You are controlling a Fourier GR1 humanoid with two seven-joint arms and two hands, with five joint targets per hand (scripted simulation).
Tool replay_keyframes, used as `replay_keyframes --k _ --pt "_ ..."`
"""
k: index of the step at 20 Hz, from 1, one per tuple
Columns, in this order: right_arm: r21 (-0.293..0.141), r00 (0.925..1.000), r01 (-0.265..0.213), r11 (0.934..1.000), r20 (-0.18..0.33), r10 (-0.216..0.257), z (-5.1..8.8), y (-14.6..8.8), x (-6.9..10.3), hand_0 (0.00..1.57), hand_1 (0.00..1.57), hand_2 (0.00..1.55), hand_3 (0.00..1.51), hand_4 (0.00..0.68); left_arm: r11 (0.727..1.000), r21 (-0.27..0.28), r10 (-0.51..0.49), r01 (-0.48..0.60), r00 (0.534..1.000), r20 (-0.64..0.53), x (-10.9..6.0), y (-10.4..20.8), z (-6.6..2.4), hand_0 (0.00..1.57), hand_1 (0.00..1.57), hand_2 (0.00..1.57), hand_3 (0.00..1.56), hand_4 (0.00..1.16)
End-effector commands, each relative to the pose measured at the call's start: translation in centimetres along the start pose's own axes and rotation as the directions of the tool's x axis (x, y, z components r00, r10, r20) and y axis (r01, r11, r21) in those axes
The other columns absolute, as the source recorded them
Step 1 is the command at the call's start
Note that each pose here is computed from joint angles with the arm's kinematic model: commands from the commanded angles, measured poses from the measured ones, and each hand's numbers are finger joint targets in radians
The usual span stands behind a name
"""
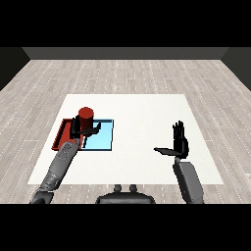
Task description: Pick the red can and put it in the red box
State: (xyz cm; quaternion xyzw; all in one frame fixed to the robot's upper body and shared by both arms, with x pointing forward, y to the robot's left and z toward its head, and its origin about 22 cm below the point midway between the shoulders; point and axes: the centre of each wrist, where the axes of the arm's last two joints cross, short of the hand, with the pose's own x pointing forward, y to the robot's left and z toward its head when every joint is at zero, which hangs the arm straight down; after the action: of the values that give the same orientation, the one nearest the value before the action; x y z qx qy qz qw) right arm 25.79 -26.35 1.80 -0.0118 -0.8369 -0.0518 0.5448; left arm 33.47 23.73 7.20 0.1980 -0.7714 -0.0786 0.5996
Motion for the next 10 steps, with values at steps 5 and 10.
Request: replay_keyframes --k 5,10 --pt "-0.045 0.9991 -0.003 0.9990 -0.043 0.001 1.9 -1.5 -2.6 0.00 0.00 0.00 0.00 0.000 0.981 0.080 -0.154 0.177 0.961 -0.231 -6.4 4.8 -3.05 1.57 1.57 1.53 1.44 1.09" --pt "-0.021 0.9997 -0.025 0.9995 0.004 0.025 0.9 -1.4 -2.4 0.00 0.00 0.00 0.00 0.000 0.967 0.106 -0.177 0.231 0.911 -0.374 -11.1 7.5 -2.16 1.57 1.57 1.57 1.49 1.09"
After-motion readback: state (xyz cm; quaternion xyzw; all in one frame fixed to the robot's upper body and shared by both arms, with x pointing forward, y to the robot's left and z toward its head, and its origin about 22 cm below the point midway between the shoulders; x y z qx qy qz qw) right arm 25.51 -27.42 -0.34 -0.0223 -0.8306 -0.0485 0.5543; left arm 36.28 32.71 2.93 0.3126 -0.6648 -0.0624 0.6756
